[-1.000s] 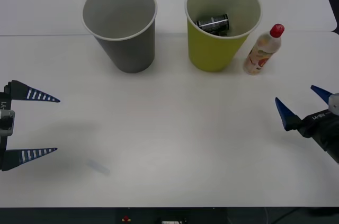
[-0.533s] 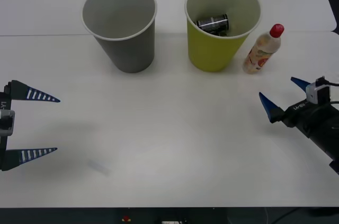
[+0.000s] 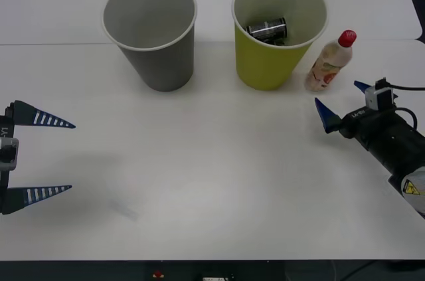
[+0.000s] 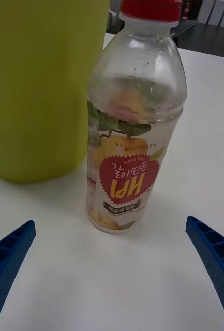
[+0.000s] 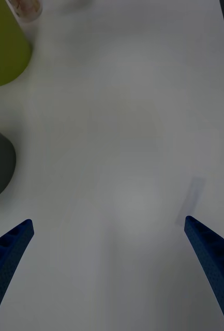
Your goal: Put the can into the green bin and the plastic bottle into the gray bin
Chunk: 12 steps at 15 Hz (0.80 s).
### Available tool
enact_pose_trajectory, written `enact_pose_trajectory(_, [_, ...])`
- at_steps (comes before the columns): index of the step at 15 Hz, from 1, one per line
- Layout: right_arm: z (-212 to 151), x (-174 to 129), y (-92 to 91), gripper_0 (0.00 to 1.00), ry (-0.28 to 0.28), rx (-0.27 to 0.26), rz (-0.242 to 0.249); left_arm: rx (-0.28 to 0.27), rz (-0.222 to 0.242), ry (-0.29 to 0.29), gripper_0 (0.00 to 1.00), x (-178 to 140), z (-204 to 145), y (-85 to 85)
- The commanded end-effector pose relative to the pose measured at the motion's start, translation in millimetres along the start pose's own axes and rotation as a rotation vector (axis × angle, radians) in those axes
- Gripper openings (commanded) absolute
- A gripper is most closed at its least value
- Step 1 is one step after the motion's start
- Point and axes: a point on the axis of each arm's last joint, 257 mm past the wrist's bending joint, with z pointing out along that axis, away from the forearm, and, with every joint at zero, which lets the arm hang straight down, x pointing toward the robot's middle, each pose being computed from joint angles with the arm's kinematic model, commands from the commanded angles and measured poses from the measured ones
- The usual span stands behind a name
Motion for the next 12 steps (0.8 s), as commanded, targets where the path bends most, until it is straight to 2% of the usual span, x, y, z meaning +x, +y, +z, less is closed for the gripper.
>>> enact_pose_trajectory(1, [16.4,-1.7,-7.2,1.00,-0.012,0.030,0.005,0.000,0.000,0.000,1.00,0.0,0.0,0.0])
enact_pose_trajectory(12, [60.6,-23.6,-13.7,1.00,-0.120,0.137,0.056,0.000,0.000,0.000,1.00,0.0,0.0,0.0])
